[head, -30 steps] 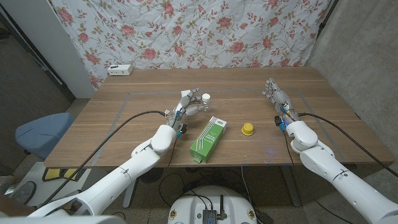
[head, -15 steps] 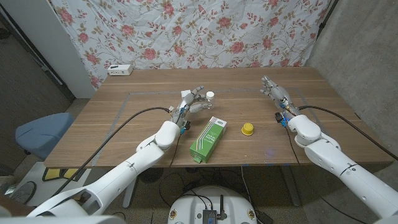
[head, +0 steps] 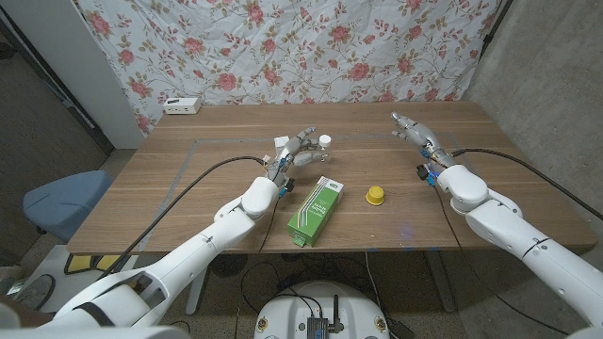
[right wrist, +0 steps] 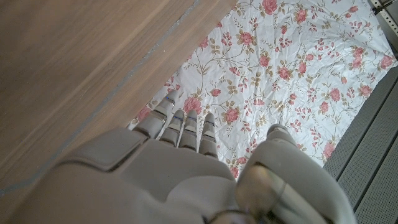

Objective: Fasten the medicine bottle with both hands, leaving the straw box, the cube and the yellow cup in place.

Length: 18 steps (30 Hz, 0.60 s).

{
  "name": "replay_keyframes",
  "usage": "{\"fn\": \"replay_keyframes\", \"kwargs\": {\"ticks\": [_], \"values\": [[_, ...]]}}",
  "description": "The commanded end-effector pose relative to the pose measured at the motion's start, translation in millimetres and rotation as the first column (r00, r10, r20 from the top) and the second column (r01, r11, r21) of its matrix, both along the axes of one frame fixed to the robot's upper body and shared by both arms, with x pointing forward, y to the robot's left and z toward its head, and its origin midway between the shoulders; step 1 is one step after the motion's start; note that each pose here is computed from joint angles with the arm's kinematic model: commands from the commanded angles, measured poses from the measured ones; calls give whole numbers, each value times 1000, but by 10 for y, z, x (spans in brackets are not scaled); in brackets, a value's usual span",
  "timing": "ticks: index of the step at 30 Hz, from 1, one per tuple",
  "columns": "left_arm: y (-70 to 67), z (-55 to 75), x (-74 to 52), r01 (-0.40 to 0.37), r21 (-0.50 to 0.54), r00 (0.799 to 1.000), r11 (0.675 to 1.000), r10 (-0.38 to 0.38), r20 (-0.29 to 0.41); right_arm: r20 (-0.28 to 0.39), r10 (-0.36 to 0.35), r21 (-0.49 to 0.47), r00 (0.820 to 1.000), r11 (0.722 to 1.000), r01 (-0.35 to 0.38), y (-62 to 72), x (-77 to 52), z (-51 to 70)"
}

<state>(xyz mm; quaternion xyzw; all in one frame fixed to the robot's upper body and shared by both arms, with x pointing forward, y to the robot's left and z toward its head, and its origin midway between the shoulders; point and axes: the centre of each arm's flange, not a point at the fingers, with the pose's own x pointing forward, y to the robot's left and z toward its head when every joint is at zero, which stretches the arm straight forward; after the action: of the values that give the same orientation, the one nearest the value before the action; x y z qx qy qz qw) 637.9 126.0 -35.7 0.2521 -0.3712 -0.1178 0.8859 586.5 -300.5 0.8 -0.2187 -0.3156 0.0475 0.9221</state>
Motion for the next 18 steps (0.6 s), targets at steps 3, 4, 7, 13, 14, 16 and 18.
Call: {"fn": "replay_keyframes", "kwargs": {"ticks": [3,4,7,13,14,16,18], "values": [[-177,111,94,38,21,999,999,-38,-7,3,-60,-151,998,987,60,30,-101,191],[-200,121,99,42,25,999,999,-42,-8,0,-69,-174,998,982,68,34,-127,224],[-234,136,103,49,31,999,998,-49,-7,-6,-78,-206,997,976,75,41,-179,283],[-301,153,107,62,39,998,997,-62,-8,1,-105,-259,994,961,101,51,-275,395],[-310,154,109,64,40,998,997,-63,-9,2,-109,-269,994,957,106,53,-288,412],[-328,159,116,68,43,998,997,-67,-10,5,-120,-289,993,950,116,61,-312,443],[-346,164,123,72,46,997,996,-71,-11,5,-125,-306,992,944,121,69,-331,471]]}}
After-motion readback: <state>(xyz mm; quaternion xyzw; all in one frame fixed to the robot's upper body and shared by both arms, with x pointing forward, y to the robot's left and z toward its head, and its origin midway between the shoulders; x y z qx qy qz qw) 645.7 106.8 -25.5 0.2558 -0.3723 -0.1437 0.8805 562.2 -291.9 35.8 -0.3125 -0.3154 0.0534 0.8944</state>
